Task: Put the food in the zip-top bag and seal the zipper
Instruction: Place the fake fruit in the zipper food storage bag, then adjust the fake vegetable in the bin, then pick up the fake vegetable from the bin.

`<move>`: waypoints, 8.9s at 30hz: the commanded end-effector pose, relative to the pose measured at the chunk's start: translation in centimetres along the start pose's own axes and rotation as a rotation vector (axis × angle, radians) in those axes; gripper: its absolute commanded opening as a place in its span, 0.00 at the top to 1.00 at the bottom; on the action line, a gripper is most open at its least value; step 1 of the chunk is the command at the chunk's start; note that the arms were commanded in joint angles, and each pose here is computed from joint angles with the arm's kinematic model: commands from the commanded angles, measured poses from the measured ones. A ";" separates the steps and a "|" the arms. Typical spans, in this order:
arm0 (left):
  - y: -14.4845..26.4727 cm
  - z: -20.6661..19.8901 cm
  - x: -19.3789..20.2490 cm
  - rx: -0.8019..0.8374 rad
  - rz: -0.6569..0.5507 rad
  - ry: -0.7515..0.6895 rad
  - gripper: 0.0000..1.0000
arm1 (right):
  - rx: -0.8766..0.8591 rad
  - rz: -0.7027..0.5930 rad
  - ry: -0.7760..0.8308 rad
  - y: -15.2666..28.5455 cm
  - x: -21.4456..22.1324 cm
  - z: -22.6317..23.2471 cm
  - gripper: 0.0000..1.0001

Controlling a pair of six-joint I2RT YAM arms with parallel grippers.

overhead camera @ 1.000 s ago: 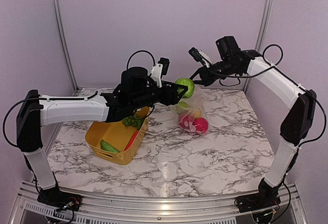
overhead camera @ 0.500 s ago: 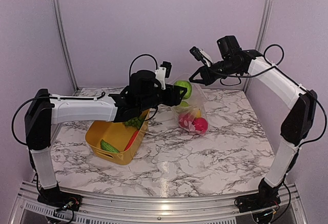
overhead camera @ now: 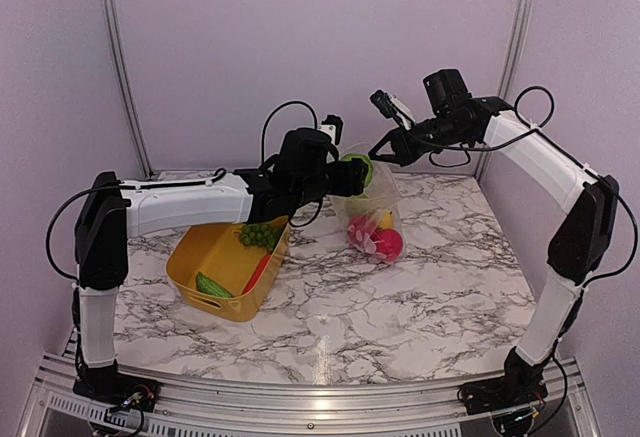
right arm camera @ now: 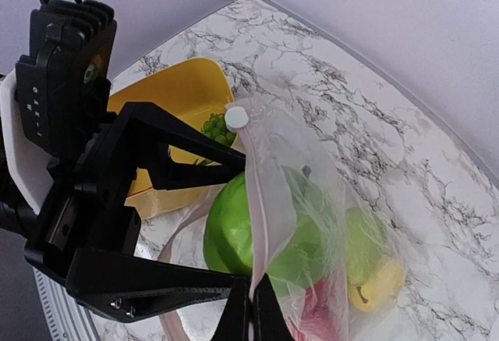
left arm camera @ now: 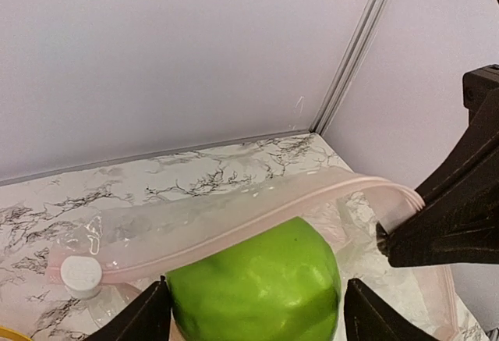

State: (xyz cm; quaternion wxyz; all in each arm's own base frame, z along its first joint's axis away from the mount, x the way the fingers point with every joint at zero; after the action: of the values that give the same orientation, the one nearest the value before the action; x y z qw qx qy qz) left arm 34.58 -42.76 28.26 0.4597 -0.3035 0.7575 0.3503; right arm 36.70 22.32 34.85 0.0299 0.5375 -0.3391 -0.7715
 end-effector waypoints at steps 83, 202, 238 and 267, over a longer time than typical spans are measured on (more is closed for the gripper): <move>18.2 18.9 16.6 -0.177 1.459 -0.885 0.20 | 0.017 -0.004 0.040 1.1 2.2 0.2 1.00; 14.5 15.2 5.1 -0.373 0.657 -0.203 0.34 | 0.066 -0.008 0.086 2.2 2.7 0.7 1.00; 12.4 18.7 15.5 -0.540 1.059 -0.127 0.52 | 0.067 0.006 0.071 1.8 2.9 0.3 1.00; 14.2 13.5 1.3 -0.429 0.533 -0.139 0.85 | 0.180 -0.056 -0.023 4.7 -0.2 -5.4 1.00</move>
State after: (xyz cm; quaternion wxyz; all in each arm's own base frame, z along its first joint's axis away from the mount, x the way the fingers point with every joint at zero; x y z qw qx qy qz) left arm 29.63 -23.65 22.64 0.2821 -0.1006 0.6840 0.6652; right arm 39.83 15.33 37.76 -0.0598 0.5537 -0.4129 -0.7207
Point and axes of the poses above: each gripper's point midway between its finger pads, its own y axis back along the fingers, its own z axis along the line the jaws close on, x = y × z, the point moved 8 cm from there along y, back along the fingers, and after that the axes turned 3 degrees about y, right-handed, at the moved point
